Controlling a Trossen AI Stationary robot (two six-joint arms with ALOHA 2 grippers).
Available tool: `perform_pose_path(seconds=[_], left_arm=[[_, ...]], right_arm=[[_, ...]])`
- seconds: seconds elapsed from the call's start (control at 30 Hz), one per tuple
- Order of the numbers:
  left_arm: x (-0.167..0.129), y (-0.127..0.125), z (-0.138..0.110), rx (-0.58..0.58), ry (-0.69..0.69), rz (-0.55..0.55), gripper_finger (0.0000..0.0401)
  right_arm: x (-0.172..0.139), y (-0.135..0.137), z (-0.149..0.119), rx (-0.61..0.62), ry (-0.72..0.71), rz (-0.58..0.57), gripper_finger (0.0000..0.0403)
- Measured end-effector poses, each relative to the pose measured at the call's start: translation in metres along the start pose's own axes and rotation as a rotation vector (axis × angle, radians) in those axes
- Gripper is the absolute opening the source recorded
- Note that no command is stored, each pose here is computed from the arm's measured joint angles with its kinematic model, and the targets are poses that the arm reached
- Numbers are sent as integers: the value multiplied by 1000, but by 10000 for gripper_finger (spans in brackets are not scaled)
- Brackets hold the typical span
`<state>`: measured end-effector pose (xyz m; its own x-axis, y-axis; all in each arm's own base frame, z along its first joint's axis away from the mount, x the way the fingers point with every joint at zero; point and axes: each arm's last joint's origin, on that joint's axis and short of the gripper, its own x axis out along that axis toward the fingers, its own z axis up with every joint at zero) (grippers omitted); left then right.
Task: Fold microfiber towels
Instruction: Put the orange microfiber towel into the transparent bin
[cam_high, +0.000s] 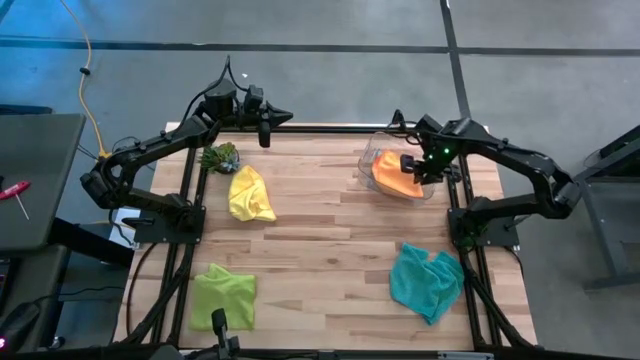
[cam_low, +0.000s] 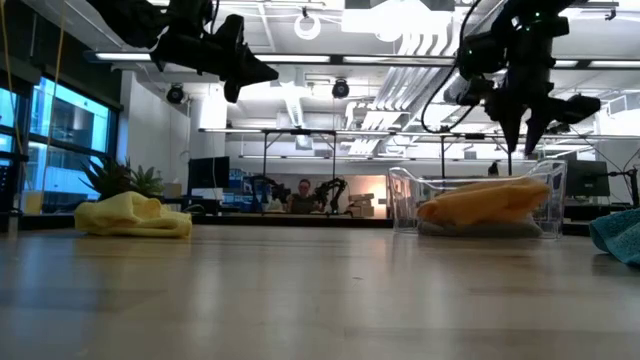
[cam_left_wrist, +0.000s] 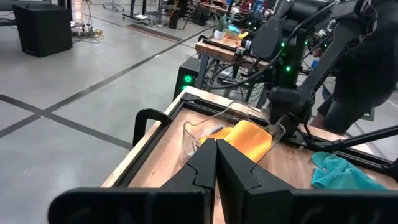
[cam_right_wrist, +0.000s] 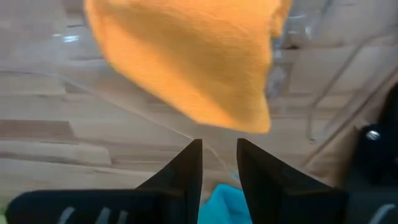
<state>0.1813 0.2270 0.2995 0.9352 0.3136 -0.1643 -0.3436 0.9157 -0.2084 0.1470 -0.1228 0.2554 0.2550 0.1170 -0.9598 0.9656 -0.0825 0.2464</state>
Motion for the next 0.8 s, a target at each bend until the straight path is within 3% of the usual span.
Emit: perform_pose_path(seconds=[0.1, 0.23, 0.3, 0.43, 0.57, 0.8], left_arm=[[0, 0, 0, 0, 0, 0, 0], [0, 0, 0, 0, 0, 0, 0], [0, 0, 0, 1, 0, 0, 0], [0, 0, 0, -4, 0, 0, 0], [0, 0, 0, -7, 0, 0, 0], [0, 0, 0, -7, -1, 5, 0]], right_arm=[[1, 0, 2, -4, -49, -28, 91], [-16, 14, 12, -38, -287, 65, 87], [-17, 13, 17, -29, -331, 60, 69], [-2, 4, 22, 16, -347, -27, 10], [22, -2, 19, 36, -259, 5, 12], [46, -15, 13, 70, -253, -81, 2]])
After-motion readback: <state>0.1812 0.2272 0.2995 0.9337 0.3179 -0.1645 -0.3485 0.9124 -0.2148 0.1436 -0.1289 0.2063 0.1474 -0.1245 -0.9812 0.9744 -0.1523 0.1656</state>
